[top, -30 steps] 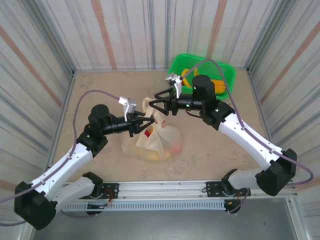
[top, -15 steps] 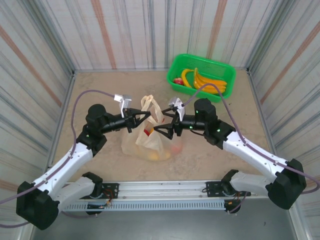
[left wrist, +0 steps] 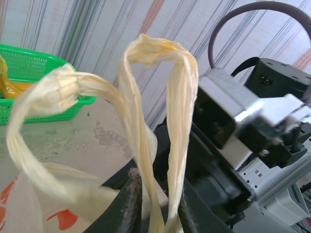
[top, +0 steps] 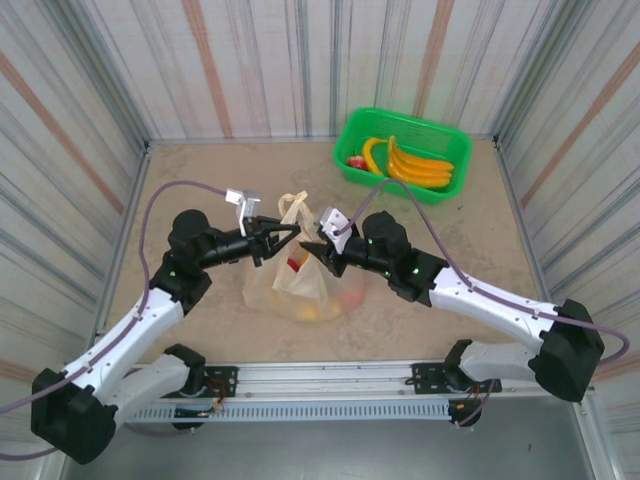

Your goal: Place the fake fruits into the plastic bag and tie a complex knot

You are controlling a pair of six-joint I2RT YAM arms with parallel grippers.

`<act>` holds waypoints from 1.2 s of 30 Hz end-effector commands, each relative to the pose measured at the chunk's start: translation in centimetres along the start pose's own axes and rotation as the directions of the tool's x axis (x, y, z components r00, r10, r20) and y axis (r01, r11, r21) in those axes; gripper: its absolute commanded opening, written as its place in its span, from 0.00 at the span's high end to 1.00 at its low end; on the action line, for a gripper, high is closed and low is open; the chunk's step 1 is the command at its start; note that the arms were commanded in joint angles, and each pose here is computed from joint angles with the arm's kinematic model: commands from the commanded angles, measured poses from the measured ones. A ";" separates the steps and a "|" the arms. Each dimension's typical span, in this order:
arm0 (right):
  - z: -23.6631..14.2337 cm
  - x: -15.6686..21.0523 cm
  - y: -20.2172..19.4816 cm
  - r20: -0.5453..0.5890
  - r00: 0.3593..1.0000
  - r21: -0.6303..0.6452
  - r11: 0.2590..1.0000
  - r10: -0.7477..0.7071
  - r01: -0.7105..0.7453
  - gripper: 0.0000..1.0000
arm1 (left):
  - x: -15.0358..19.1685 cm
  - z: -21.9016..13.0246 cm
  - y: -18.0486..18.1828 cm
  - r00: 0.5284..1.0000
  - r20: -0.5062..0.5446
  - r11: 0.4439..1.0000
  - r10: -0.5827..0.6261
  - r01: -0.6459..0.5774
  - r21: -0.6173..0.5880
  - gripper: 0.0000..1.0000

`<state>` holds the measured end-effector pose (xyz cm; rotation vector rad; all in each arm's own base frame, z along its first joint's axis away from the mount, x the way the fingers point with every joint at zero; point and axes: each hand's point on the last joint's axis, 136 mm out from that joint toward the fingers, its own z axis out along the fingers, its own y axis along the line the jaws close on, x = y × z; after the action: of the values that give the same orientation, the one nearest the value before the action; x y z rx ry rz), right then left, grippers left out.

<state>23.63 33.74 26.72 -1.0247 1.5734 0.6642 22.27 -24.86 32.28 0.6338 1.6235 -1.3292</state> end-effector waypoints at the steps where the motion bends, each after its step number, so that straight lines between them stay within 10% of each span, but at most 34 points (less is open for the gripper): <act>1: -0.1 -0.9 -1.4 0.031 0.999 0.093 0.995 -0.036 0.033 0.97 | -0.5 -0.8 0.2 1.000 0.018 0.999 0.007 -0.006 -0.042 0.74; 22: -4.2 -3.2 -1.6 0.361 0.932 0.080 0.996 0.017 -0.050 1.00 | -0.5 -1.0 3.6 0.988 0.011 0.979 -0.156 0.156 -0.132 0.63; 36: -1.9 -2.6 2.0 0.223 0.961 -0.050 0.983 -0.163 0.178 1.00 | 1.8 -3.4 0.8 0.994 -0.063 0.990 -0.091 0.083 -0.116 0.23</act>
<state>21.90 32.82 28.77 -0.9971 1.3153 0.6952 21.95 -21.99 31.03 0.5110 1.7798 -1.2960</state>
